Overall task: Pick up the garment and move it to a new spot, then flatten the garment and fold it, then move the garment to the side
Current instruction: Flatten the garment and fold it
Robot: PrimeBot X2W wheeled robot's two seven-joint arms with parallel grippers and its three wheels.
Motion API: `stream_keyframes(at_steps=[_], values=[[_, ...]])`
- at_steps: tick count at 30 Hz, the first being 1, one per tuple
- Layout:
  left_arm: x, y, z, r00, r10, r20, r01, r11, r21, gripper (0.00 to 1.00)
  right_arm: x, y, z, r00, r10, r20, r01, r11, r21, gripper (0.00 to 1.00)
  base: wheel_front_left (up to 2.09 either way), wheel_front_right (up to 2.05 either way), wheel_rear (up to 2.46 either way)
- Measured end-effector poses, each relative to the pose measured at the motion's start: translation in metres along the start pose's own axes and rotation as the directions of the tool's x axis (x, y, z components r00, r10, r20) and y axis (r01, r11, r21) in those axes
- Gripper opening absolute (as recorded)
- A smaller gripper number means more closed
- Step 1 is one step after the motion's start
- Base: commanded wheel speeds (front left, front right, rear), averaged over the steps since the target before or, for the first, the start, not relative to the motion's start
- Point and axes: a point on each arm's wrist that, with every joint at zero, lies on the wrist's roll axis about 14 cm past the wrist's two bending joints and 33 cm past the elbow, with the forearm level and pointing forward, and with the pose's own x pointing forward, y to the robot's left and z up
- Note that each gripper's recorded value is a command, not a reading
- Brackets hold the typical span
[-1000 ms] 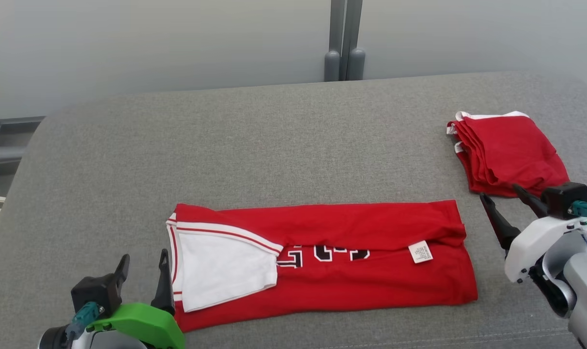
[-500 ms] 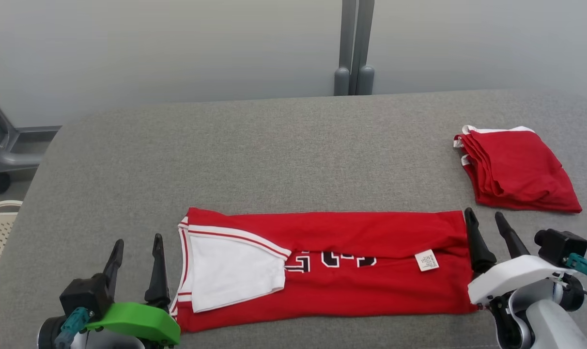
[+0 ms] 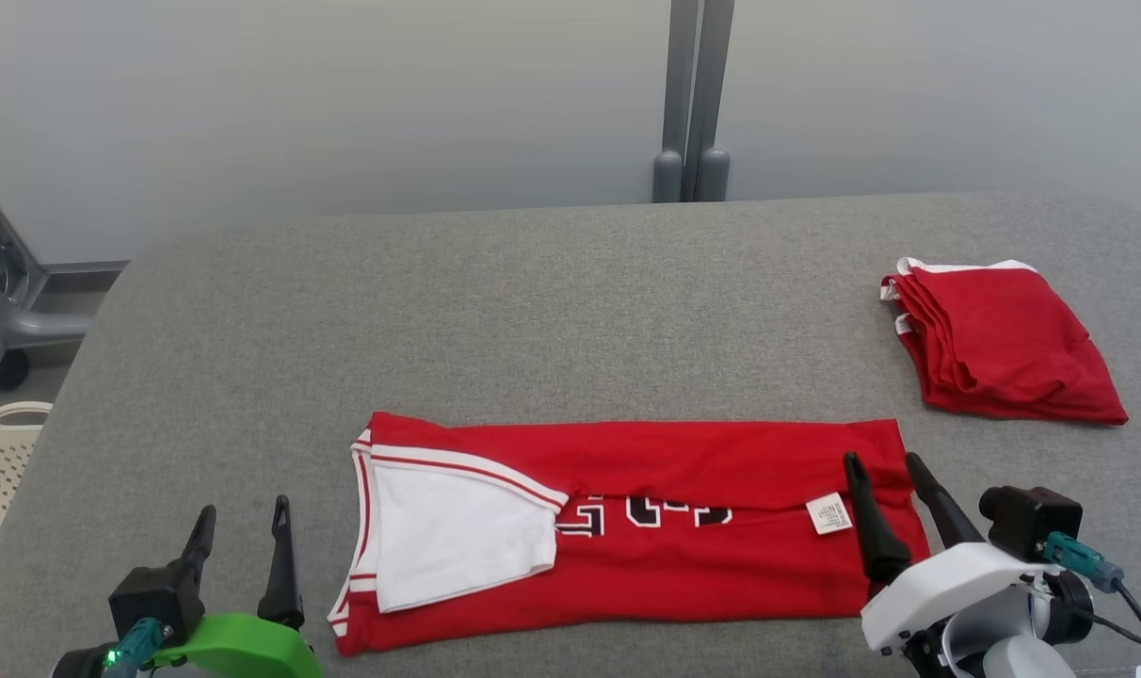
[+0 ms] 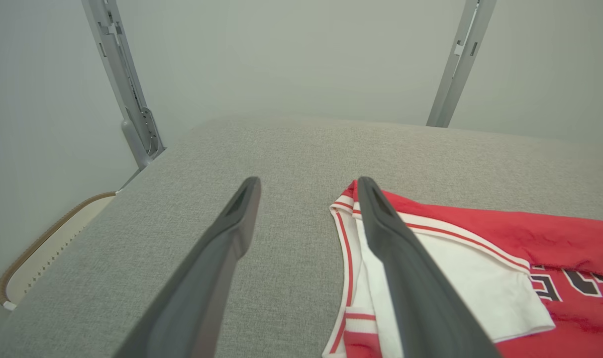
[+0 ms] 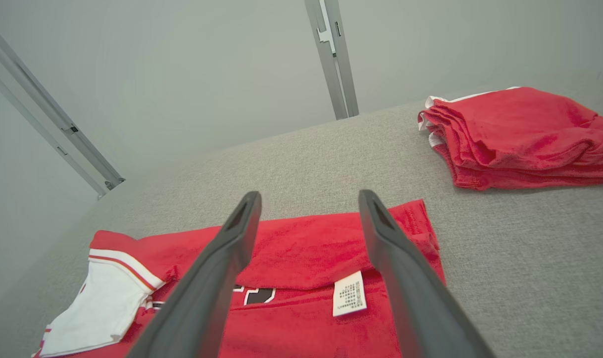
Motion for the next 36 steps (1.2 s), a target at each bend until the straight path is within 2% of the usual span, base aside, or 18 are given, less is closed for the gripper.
stream_keyframes(at_steps=[8,21,29,36], values=[[-0.006,0.003,-0.013,0.999,0.005,-0.038,-0.005,1.000,-0.003,1.00,-0.009,0.002,-0.012,0.999,-0.004,-0.054,0.003,1.000,-0.018,1.00,0.00,0.00,0.00],[-0.005,-0.001,-0.017,0.999,-0.005,-0.051,0.004,1.000,-0.012,1.00,-0.009,-0.004,-0.005,0.999,-0.023,-0.046,0.022,1.000,-0.015,1.00,0.00,0.00,0.00],[-0.004,-0.004,-0.022,0.997,-0.012,-0.075,0.010,1.000,-0.021,1.00,-0.001,-0.032,0.005,0.994,-0.103,-0.044,0.102,0.994,-0.033,1.00,0.00,0.00,0.00],[-0.003,-0.007,-0.032,0.993,-0.025,-0.113,0.022,0.999,-0.026,1.00,0.022,-0.075,0.013,0.969,-0.232,-0.081,0.223,0.969,-0.104,1.00,0.00,0.00,0.00]])
